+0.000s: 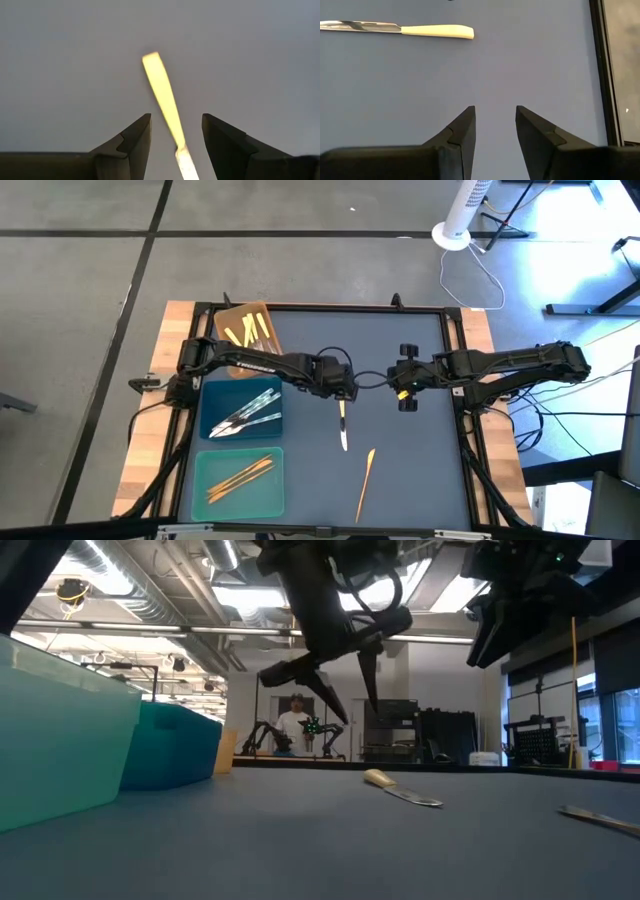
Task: Sort silverware by color (type)
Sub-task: Put the yellow knife into the orange bin
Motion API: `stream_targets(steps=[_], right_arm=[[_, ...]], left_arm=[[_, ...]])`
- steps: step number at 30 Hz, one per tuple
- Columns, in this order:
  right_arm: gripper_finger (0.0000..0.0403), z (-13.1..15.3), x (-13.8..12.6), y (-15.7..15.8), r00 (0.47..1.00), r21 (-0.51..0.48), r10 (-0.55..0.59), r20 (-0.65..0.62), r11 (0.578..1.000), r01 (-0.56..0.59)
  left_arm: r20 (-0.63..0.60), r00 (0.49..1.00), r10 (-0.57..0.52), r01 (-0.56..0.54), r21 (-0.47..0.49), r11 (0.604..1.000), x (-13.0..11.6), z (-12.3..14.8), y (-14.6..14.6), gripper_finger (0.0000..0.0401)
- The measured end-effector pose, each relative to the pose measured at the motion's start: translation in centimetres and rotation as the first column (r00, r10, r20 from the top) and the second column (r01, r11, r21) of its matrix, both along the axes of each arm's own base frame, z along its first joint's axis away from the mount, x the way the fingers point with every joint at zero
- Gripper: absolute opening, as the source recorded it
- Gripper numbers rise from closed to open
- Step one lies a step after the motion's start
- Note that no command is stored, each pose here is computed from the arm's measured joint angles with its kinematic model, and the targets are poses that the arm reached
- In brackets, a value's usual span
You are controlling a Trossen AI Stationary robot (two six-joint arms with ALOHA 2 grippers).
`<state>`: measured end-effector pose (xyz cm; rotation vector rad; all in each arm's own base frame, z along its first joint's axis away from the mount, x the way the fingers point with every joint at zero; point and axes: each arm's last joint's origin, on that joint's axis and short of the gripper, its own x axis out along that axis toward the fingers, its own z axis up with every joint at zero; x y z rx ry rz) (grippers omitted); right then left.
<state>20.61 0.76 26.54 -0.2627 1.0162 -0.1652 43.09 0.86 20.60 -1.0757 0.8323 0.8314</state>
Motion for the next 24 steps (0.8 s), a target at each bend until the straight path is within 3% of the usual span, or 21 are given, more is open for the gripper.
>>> stream_targets(steps=[5, 24], right_arm=[[0.0127, 0.0, 0.0, 0.0, 1.0, 0.0, 0.0, 0.0, 1.0, 0.0], [0.0127, 0.0, 0.1, 0.0, 1.0, 0.007, 0.004, 0.006, 1.0, -0.004]], left_arm=[[0.029, 0.999, 0.026, -0.028, 0.058, 0.998, 0.6, -0.6, 0.1, 0.0169], [-0.011, 1.0, 0.024, -0.023, 0.045, 0.999, 1.8, -4.5, 0.0, 0.0169]])
